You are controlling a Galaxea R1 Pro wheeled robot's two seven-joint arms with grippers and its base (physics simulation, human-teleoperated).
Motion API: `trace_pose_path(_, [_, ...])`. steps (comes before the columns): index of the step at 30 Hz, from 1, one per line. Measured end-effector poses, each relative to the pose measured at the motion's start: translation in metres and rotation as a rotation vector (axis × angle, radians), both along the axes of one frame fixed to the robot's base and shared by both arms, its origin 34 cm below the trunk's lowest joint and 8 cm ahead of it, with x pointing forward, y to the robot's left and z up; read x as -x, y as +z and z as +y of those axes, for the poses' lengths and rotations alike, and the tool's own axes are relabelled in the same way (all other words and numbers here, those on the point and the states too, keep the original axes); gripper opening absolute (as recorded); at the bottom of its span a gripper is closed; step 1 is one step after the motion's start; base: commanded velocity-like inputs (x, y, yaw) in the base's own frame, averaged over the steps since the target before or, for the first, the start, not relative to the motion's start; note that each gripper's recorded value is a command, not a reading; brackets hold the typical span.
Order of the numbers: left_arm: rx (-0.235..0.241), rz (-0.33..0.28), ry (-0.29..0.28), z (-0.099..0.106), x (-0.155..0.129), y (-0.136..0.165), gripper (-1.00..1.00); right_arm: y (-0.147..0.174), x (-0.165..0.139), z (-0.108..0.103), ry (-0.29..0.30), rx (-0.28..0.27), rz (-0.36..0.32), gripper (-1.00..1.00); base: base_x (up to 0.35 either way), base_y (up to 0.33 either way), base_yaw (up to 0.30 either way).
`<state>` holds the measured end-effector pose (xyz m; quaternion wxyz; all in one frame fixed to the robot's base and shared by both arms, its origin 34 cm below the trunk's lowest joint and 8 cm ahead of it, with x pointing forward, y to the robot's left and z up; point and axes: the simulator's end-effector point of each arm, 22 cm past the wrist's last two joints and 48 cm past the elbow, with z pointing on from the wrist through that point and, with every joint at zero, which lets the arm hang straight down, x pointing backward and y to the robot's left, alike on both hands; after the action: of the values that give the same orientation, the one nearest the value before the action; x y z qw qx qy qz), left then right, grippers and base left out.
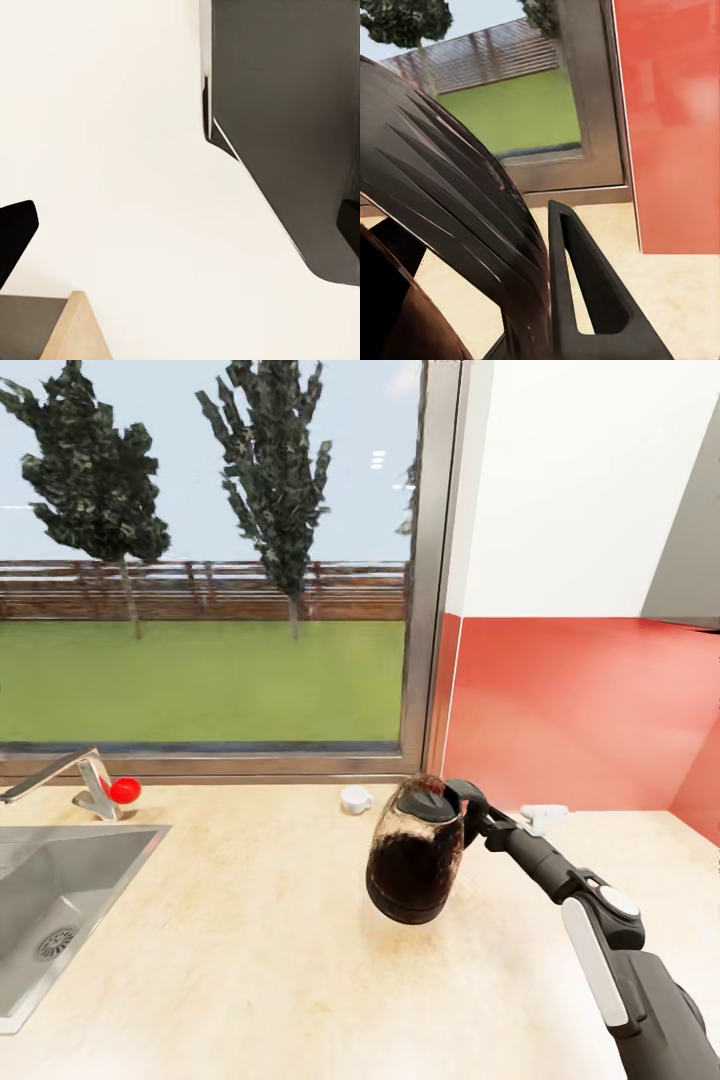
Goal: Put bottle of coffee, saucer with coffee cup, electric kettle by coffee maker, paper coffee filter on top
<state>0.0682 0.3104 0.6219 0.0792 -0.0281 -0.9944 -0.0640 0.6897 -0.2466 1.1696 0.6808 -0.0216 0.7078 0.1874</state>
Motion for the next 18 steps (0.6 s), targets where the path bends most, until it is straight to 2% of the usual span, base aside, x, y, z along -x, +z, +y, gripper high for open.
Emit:
trace_pose_path(11, [-0.002, -0.003, 0.002, 0.0017, -0.0011, 0.0, 1.0, -0.0003, -0.0002, -0.0002, -0.001, 0.0, 0.001, -1.0, -0.263, 0.212, 0.0])
trace_pose_path(18, [0.0, -0.004, 0.003, 0.0, -0.0013, -0.0001, 1.0, 0.0005, 0.0001, -0.002, -0.004, -0.002, -0.001, -1.0, -0.069, 0.288, 0.0])
